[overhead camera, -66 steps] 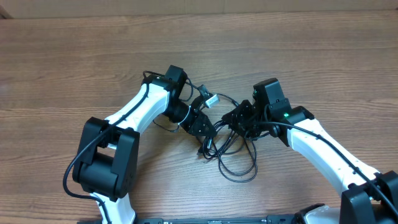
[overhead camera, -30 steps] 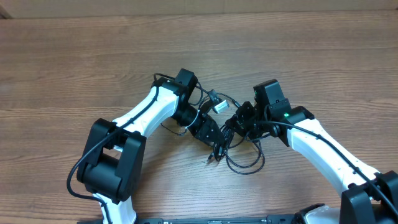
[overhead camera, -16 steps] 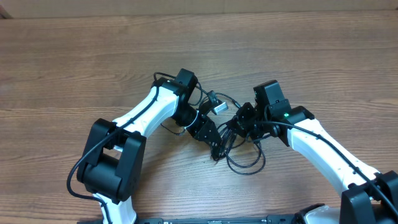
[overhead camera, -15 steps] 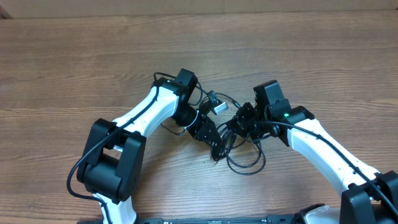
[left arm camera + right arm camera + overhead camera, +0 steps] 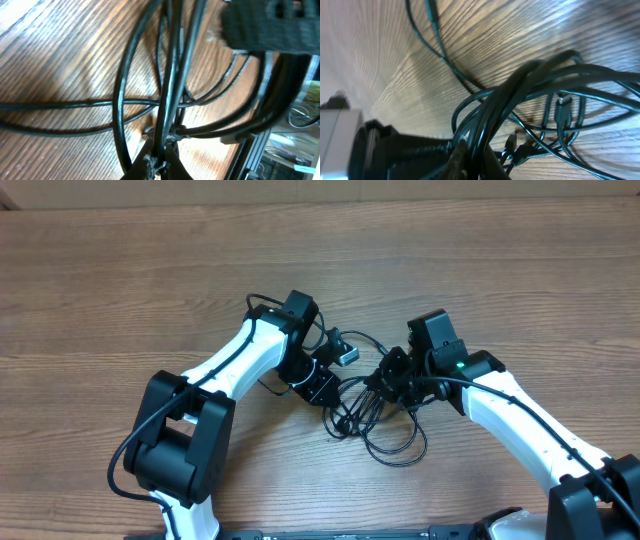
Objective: Untangle cables
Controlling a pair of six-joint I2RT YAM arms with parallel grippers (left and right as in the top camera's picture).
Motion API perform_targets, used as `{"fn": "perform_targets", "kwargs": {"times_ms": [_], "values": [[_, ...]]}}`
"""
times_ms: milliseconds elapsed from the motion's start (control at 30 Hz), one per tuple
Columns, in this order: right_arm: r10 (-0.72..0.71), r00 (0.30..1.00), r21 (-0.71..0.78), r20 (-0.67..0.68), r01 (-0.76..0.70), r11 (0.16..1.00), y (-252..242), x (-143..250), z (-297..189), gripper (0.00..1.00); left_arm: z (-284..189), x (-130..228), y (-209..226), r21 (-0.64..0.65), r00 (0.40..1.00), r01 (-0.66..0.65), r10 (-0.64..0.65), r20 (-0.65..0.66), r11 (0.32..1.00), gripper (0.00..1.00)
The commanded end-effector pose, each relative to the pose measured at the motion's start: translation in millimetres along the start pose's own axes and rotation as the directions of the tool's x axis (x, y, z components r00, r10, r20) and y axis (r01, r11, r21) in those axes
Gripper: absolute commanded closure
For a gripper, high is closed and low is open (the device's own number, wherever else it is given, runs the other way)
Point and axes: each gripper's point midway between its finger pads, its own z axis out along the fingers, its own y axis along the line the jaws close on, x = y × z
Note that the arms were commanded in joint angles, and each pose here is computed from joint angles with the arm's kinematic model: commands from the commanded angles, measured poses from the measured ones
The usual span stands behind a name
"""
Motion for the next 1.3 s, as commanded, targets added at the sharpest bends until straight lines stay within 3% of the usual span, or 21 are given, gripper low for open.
{"fn": "perform_targets", "kwargs": {"times_ms": [0, 233, 533, 800, 967, 1167, 1267], "values": [[-0.124, 0.991, -0.073, -0.041, 0.121, 0.99, 15, 6, -1, 0.96, -8, -2, 5, -0.066, 1.0, 0.005, -0.005, 0.004, 0.998, 0.96], [-0.124, 0.992, -0.149, 0.034, 0.128, 0.981, 29, -20, -11, 0.96, -9, 6, 4, -0.067, 0.999, 0.024, -0.026, -0.024, 0.997, 0.96], [0.118, 0.978, -0.253, 0.171, -0.073, 0.965, 24, -90, -46, 0.96, -9, 9, 5, -0.071, 0.999, 0.03, -0.033, -0.035, 0.997, 0.96], [0.328, 0.908, -0.287, 0.261, -0.251, 0.924, -9, -138, -75, 0.96, -9, 10, 4, -0.07, 0.999, 0.033, -0.035, -0.038, 0.997, 0.96], [0.429, 0.841, -0.228, 0.331, -0.369, 0.901, -49, -154, -86, 0.96, -9, 11, 4, -0.068, 0.998, 0.037, -0.04, -0.044, 0.997, 0.96], [0.529, 0.716, -0.056, 0.454, -0.57, 0.82, -124, -153, -99, 0.96, -9, 13, 3, -0.066, 0.998, 0.04, -0.043, -0.049, 0.997, 0.96], [0.509, 0.698, 0.034, 0.504, -0.604, 0.796, -150, -147, -106, 0.79, -9, 13, 3, -0.066, 0.998, 0.04, -0.043, -0.049, 0.997, 0.96]]}}
